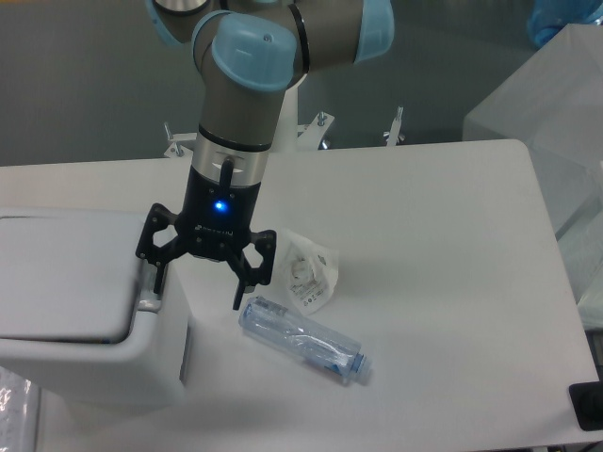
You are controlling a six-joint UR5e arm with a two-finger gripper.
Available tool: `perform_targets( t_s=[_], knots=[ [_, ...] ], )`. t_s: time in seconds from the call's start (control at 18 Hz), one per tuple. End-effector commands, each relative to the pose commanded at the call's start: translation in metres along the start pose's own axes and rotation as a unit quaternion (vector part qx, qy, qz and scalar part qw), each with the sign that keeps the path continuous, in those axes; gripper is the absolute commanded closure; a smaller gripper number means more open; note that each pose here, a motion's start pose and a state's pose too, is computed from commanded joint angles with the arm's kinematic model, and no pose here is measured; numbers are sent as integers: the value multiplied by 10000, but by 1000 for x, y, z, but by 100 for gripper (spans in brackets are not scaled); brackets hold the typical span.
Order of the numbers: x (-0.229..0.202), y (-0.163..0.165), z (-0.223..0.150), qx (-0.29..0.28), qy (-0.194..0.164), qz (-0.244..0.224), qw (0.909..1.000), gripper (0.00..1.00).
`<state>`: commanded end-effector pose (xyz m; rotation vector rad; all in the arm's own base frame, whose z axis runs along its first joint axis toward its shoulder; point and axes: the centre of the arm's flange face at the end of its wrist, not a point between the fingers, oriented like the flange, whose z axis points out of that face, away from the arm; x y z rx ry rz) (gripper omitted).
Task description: Open the trash can
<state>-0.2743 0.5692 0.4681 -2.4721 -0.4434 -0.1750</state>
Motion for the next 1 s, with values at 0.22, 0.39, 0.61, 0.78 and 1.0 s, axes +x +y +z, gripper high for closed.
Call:
perform_targets(
  t_s=[0.22, 0.39, 0.61, 0.78, 1.0],
  knots=[
    [-1, -3, -2, 82, -26, 24, 10000, 0],
    [4, -17, -24, 302, -88, 167, 9994, 0],
    [-6, -42, -51, 569, -280, 388, 9972, 0],
    [-24, -34, -53, 333, -888, 762, 9926, 0],
    [-39, -29, -52, 59, -1516, 844, 9848, 0]
  ],
)
